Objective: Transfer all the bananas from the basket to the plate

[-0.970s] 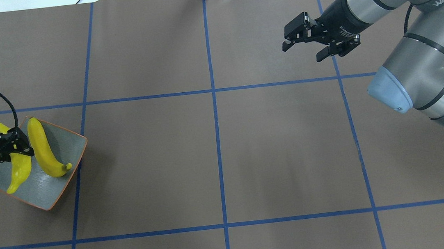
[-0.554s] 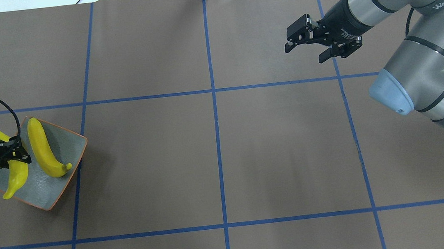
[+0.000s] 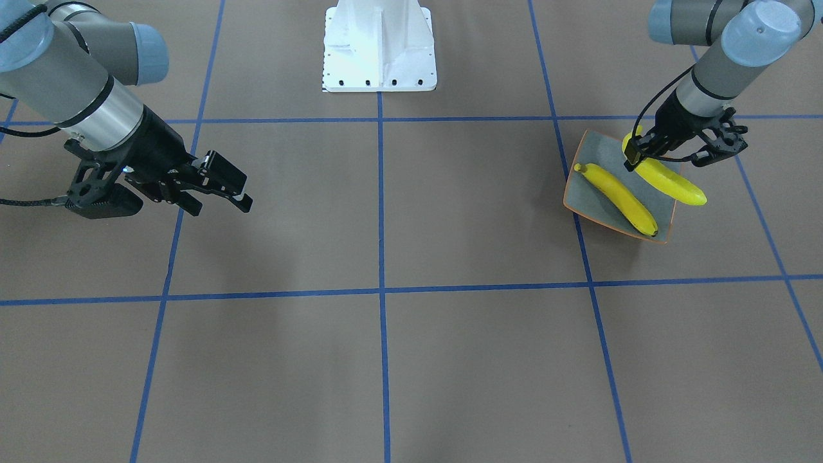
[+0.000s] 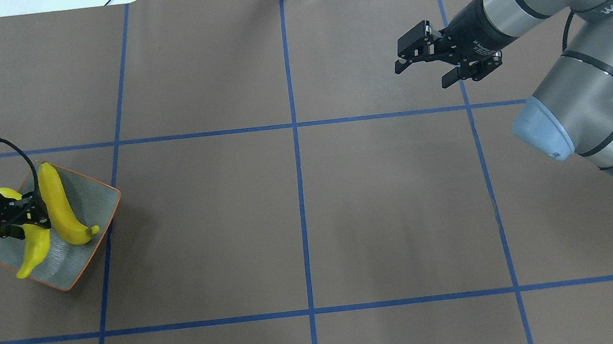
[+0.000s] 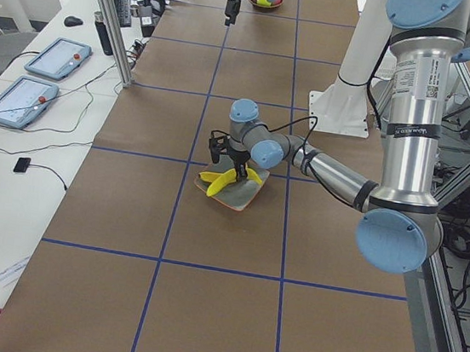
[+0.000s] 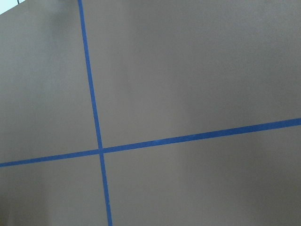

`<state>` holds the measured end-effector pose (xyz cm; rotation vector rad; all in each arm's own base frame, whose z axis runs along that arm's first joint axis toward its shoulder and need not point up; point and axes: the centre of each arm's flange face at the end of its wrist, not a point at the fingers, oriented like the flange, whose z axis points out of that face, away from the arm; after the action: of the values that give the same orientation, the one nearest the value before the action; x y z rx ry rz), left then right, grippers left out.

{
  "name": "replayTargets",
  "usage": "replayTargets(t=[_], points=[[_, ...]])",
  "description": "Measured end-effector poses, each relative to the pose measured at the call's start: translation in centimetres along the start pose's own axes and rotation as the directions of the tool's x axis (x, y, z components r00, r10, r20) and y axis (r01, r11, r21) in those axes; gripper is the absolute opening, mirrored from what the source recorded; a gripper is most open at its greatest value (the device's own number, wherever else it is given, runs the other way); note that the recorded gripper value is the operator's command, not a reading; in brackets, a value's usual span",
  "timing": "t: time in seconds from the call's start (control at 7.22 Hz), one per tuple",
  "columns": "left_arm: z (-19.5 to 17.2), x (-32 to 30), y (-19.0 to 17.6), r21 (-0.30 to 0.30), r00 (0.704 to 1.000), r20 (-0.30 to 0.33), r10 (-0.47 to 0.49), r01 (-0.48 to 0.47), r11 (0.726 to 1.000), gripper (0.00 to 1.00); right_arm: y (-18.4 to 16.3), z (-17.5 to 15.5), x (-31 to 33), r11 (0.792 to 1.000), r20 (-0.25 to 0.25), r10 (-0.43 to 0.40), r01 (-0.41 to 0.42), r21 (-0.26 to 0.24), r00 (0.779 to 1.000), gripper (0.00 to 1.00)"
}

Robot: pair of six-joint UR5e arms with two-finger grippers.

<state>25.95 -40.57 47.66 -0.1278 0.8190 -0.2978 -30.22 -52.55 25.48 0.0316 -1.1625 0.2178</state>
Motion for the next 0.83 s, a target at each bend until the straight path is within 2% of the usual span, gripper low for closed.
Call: replayTargets(t=[0.42,0.83], points=[[0.2,0.8,0.3,-0.002,1.0,-0.006,0.015,-0.015,1.0,1.0,0.2,-0.4,0.0,1.0,0.005,-0.003,0.003,0.002,1.0,1.0],[-2.3,4.1,0.0,0.027,0.995,-0.079,0.054,-0.052,0.998,1.0,-0.2,-0.7,1.7,1.0,-0.011,0.016,-0.016,0.016,1.0,1.0]])
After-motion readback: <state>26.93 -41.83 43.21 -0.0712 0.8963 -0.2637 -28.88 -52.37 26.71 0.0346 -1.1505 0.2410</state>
